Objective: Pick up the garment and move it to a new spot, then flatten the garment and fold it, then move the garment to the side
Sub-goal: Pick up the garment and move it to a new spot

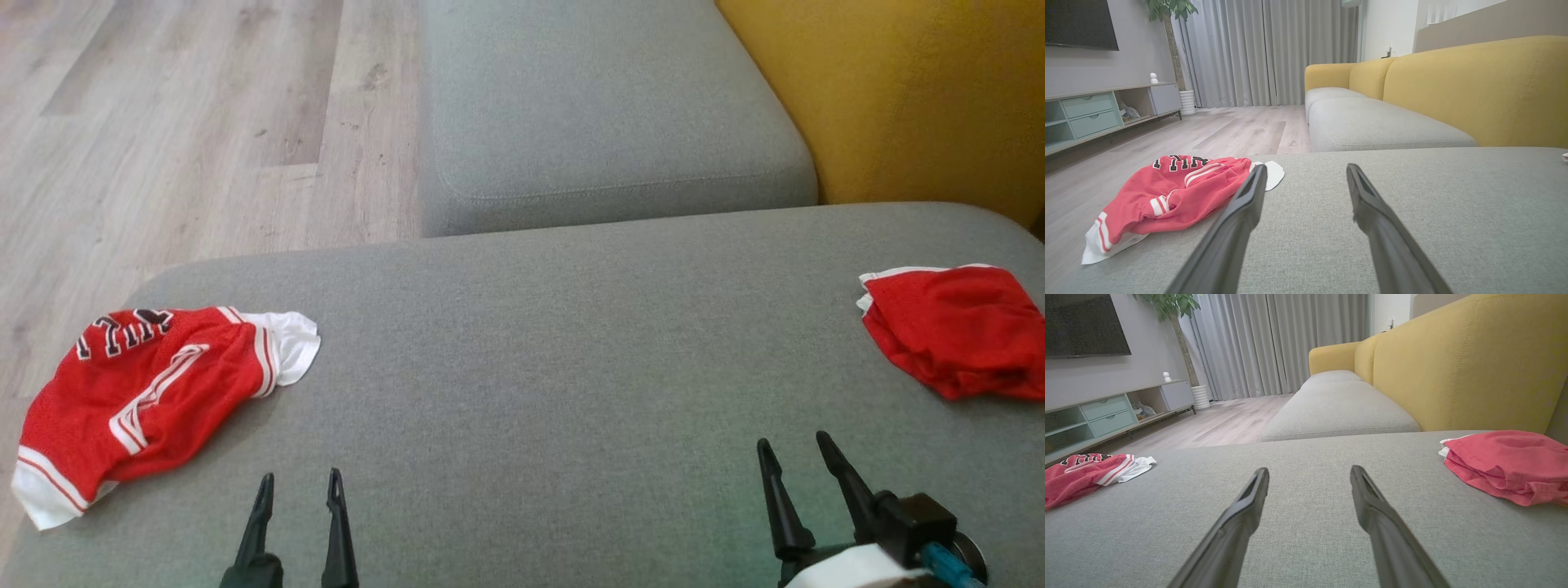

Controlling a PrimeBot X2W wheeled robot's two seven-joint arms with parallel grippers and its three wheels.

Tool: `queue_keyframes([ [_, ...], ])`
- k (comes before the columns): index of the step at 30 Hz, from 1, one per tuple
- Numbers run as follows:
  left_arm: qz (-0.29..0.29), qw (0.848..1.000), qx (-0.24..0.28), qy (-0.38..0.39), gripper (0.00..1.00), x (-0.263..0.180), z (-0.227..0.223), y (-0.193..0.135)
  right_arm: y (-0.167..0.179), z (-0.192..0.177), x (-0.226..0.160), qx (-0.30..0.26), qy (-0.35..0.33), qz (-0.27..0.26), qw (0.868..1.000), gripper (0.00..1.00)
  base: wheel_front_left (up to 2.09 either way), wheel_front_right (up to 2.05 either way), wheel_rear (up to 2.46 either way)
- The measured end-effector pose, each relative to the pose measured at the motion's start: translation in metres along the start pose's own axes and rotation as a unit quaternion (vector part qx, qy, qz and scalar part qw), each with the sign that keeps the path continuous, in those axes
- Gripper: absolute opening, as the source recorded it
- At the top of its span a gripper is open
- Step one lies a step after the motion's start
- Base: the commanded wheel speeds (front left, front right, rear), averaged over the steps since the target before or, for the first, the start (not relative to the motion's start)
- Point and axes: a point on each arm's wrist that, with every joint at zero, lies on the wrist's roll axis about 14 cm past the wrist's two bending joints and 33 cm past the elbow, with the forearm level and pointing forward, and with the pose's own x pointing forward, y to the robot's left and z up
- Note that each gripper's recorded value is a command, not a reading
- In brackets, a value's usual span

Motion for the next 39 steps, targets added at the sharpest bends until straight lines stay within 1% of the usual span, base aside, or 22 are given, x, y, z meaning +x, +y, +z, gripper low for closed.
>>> queue_keyframes([
  [6,0.004,1.000,0.000,0.007,1.00,-0.007,-0.005,0.002,-0.003,0.001,-0.001,0.000,-0.001,-0.004,1.000,1.00,0.00,0.00,0.00],
  [12,0.010,1.000,-0.003,0.008,1.00,-0.010,-0.007,0.007,-0.002,-0.006,-0.002,0.001,0.010,-0.003,1.000,1.00,0.00,0.00,0.00],
  [15,0.016,1.000,0.002,0.008,1.00,-0.013,-0.007,0.012,0.000,-0.007,0.002,-0.004,0.013,0.003,1.000,1.00,0.00,0.00,0.00],
  [20,0.045,0.999,0.002,0.002,1.00,-0.018,-0.004,0.029,0.008,-0.012,0.007,-0.006,0.023,0.019,1.000,1.00,0.00,0.00,0.00],
  [25,0.109,0.994,-0.006,0.002,1.00,-0.038,-0.006,0.066,0.029,-0.019,0.021,0.000,0.040,0.049,0.998,1.00,0.00,0.00,0.00],
  [27,0.131,0.991,-0.013,-0.010,1.00,-0.047,0.000,0.079,0.037,-0.019,0.030,-0.003,0.042,0.065,0.997,1.00,0.00,0.00,0.00],
  [31,0.202,0.979,-0.023,-0.024,1.00,-0.072,0.006,0.117,0.053,-0.021,0.049,-0.011,0.050,0.094,0.994,1.00,0.00,0.00,0.00],
  [35,0.269,0.963,-0.013,-0.024,1.00,-0.097,0.008,0.150,0.072,-0.024,0.070,-0.015,0.056,0.124,0.991,1.00,0.00,0.00,0.00],
  [39,0.289,0.957,0.011,-0.010,1.00,-0.105,0.008,0.162,0.083,-0.027,0.090,-0.019,0.059,0.144,0.988,1.00,0.00,0.00,0.00],
])
